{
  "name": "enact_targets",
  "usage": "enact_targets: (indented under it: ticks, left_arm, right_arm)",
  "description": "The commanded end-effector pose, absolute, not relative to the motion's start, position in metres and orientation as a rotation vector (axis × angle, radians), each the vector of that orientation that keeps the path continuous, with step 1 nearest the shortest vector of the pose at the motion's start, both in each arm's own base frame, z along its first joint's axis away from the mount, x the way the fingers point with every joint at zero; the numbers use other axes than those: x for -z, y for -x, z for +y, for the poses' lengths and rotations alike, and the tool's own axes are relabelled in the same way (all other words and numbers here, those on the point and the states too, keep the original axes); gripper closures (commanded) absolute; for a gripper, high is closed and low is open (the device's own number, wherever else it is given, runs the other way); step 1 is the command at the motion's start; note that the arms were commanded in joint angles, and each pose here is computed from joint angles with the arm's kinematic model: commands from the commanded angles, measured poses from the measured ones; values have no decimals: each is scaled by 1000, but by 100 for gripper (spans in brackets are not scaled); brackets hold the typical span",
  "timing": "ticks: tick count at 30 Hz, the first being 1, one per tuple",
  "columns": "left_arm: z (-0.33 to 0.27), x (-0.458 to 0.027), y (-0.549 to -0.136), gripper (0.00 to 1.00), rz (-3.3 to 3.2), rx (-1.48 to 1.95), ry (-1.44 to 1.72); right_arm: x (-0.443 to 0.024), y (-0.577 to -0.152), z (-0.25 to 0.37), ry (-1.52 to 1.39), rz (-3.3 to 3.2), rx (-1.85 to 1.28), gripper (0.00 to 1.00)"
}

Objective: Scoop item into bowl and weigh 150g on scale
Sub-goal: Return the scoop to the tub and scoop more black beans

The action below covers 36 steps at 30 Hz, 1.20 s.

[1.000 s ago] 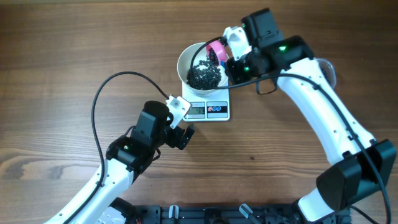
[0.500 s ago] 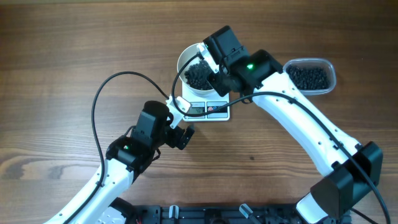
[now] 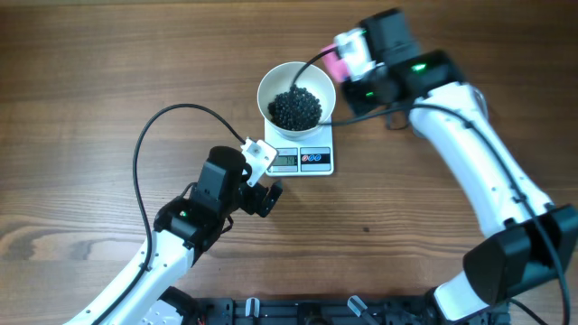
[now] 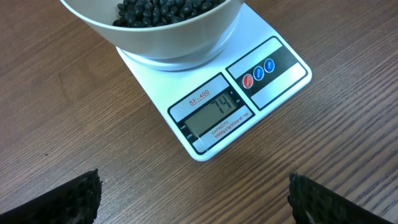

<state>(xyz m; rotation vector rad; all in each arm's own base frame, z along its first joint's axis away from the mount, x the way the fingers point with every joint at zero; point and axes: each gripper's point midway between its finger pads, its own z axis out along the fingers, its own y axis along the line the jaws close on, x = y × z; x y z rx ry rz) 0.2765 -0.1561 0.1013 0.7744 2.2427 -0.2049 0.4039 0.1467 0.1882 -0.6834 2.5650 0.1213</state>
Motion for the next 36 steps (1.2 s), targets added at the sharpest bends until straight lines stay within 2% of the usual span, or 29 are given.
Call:
enact_targets:
  ticks: [1,8,11,18,25,27,36]
  left_arm:
    - [-152,-100,-278,0,2248,190,-768]
    - [-152,-100,-278,0,2248,190,-768]
    - [-152,-100,-278,0,2248,190,-768]
    - [-152,-100,-278,0,2248,190,-768]
    - [-152,-100,-278,0,2248,190,-768]
    - [-152,-100,-278,0,2248,190,-768]
    - [-152,-100,-278,0,2248,190,-768]
  right_arm:
    - [-212,-399,110,528,2581,-194,96]
    - [-209,-368,40,88,2768,-203,96]
    - [-210,-355,25,-17,2823,-202,96]
    - [-228,-353,16,-63,2818,-169,96]
    - [-211,-343,-4,0,2946,-45,96]
    - [-209,-340,-21,-35,2961,49,96]
    - [-201,-335,-54,-95,2984,114,96]
